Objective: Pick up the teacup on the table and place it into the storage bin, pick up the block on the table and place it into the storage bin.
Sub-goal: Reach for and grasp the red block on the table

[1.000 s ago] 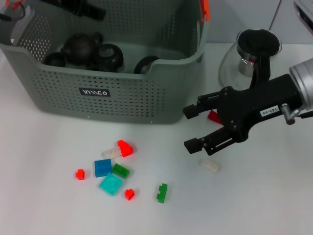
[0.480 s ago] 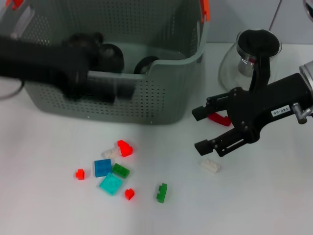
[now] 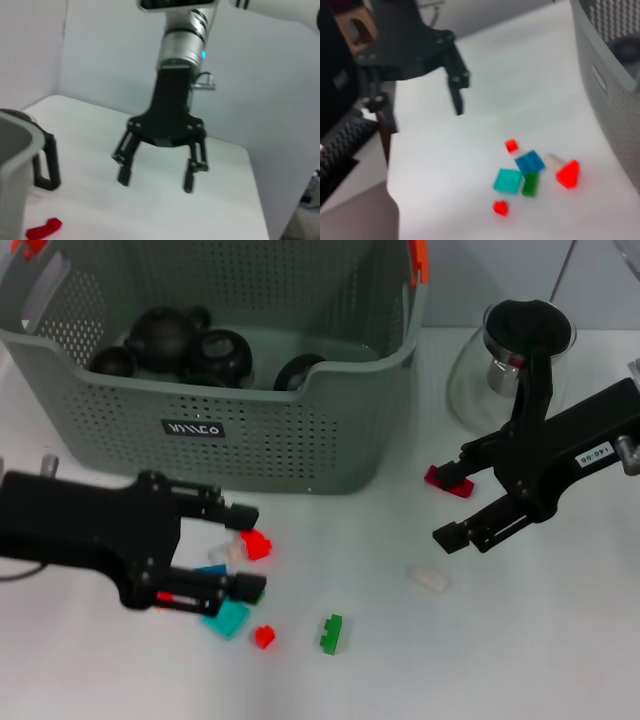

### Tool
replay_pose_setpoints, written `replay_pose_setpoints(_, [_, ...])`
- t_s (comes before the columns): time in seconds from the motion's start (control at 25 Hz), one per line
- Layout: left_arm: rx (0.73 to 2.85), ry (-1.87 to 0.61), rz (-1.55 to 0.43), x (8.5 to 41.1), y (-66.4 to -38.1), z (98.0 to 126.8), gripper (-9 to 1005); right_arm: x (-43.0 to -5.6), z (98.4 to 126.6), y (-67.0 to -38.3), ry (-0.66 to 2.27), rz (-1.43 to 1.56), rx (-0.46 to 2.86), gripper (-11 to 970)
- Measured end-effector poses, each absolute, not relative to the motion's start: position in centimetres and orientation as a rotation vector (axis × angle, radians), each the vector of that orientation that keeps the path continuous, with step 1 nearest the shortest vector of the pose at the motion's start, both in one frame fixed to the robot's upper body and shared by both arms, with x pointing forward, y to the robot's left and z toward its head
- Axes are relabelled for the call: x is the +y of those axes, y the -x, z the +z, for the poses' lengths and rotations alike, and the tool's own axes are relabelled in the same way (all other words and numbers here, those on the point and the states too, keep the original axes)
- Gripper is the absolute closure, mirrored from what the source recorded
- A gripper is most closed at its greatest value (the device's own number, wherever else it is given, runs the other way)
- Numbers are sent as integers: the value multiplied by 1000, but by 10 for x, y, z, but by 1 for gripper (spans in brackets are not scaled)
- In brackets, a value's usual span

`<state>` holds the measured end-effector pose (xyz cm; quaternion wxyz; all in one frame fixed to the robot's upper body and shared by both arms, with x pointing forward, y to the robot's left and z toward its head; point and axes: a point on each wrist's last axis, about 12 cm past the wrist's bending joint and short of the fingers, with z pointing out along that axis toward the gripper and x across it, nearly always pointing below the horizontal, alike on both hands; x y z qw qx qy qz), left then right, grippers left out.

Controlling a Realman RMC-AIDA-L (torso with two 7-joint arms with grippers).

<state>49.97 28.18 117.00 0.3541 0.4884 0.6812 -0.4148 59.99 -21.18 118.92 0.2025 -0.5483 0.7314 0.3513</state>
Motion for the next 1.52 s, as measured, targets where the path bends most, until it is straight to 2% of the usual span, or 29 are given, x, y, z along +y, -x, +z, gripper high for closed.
replay_pose_setpoints(0.16, [1737, -1263, -1161, 288, -494, 1146, 290, -203, 1192, -607, 1561, 874, 2141, 18])
replay_pose_setpoints(0.48, [1669, -1264, -1220, 292, -489, 1122, 290, -176, 1186, -622, 1603, 616, 2263, 19])
replay_pose_setpoints(0.8, [1685, -1263, -1201, 292, -489, 1111, 290, -158, 1177, -631, 1584, 397, 2333, 18])
replay_pose_setpoints(1.52, [1708, -1251, -1201, 288, -500, 1107, 290, -159, 1138, -646, 1340, 236, 2480, 19])
